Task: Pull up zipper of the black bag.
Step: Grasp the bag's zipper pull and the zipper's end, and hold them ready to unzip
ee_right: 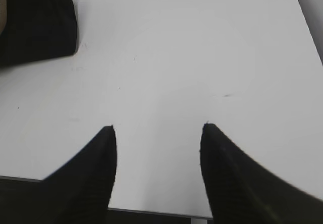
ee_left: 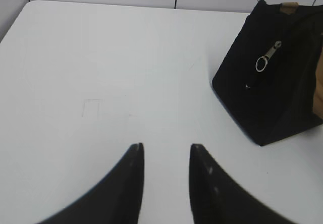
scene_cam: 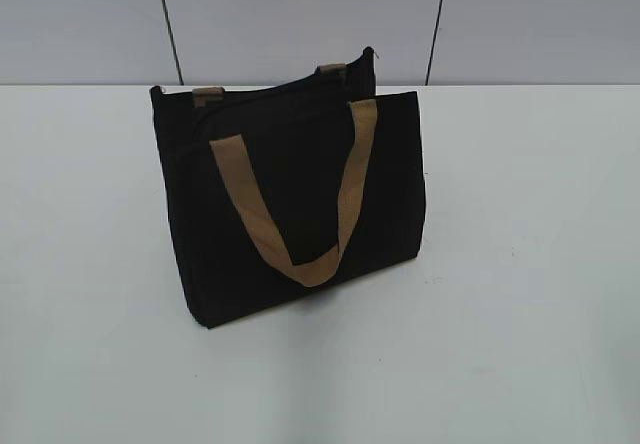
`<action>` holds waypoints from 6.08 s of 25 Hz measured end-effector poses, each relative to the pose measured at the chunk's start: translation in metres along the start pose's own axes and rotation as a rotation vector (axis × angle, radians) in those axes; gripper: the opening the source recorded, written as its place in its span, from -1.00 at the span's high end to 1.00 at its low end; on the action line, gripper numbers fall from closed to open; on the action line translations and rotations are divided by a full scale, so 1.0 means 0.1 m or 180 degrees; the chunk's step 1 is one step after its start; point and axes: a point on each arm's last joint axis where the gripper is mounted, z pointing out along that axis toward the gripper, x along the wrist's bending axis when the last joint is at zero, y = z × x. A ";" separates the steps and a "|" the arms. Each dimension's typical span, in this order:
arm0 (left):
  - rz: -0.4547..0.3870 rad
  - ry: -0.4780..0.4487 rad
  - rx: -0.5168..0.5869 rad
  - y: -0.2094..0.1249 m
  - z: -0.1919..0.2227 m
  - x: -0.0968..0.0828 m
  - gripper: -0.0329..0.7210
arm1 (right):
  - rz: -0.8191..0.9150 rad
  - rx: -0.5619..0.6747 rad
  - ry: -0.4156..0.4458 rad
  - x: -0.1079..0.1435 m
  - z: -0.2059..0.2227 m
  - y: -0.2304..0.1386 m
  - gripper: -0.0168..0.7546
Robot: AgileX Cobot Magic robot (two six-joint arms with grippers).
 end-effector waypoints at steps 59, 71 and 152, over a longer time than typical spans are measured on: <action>0.0000 0.0000 0.0000 0.00 0.00 0.00 0.02 | 0.0001 -0.0001 0.0003 0.00 0.00 0.00 -0.13; -0.0001 -0.0001 -0.0023 0.01 0.00 0.00 -0.48 | 0.0026 -0.0020 0.0034 0.00 0.00 0.10 -0.13; 0.2130 -0.2637 0.0379 -0.16 3.38 -0.57 -0.22 | -0.0102 0.0129 0.0796 -0.11 0.66 1.53 -0.13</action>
